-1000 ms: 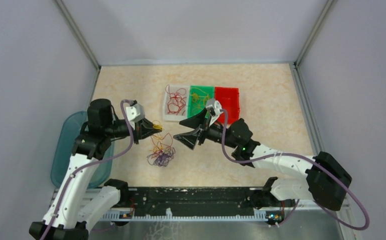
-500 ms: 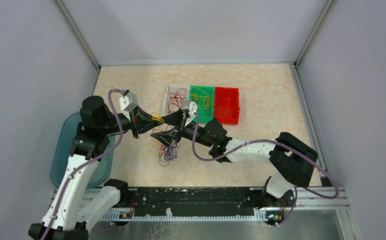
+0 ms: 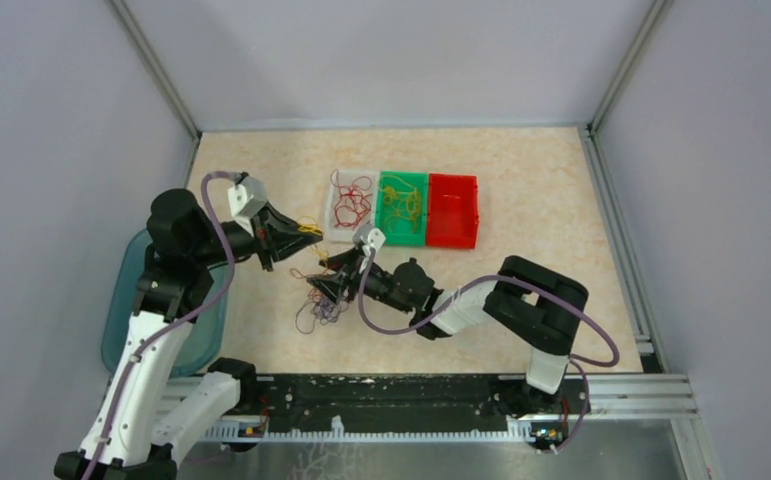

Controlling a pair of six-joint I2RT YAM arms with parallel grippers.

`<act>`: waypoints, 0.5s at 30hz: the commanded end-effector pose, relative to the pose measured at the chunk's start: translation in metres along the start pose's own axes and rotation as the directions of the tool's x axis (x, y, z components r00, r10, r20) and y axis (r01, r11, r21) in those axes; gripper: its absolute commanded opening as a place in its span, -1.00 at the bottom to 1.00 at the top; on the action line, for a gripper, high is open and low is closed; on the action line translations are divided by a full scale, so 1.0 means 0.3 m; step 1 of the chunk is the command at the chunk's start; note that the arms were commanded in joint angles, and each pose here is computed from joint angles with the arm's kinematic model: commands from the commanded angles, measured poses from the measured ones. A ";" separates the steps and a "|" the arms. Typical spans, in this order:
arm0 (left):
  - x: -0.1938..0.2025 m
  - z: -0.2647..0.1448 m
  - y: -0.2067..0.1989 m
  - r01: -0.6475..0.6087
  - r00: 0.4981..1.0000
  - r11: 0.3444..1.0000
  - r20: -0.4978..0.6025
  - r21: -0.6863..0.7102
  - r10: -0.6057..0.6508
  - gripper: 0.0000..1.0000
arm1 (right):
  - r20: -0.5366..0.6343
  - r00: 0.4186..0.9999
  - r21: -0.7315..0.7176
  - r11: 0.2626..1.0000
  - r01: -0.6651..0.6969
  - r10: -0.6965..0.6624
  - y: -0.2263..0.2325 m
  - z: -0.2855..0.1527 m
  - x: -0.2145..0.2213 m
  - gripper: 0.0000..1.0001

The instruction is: Untangle the cables

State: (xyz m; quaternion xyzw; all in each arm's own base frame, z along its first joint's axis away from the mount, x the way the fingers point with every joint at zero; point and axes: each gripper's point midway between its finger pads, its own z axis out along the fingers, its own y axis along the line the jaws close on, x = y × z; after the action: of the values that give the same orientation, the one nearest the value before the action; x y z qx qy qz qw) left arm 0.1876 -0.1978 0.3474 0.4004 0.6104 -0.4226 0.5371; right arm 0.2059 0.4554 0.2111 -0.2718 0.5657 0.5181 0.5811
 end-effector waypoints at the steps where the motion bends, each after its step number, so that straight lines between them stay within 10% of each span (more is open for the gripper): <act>1: -0.147 -0.015 -0.010 -0.079 0.992 0.996 0.094 -0.033 0.082 -0.99 | 0.038 0.999 0.034 0.999 -0.016 0.015 -0.017 -0.043 0.043 0.09; 15: -0.409 -0.048 -0.051 -0.193 0.957 0.979 0.207 -0.066 0.203 -0.99 | -0.059 0.997 0.103 0.994 -0.037 0.043 -0.077 -0.112 0.201 0.12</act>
State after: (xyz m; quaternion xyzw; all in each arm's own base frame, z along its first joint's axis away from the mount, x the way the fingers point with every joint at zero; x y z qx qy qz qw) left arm 0.1866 -0.1952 0.4378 0.4007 0.5438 -0.3988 0.6203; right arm 0.2073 0.4357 0.1250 -0.2631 0.6361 0.4734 0.5496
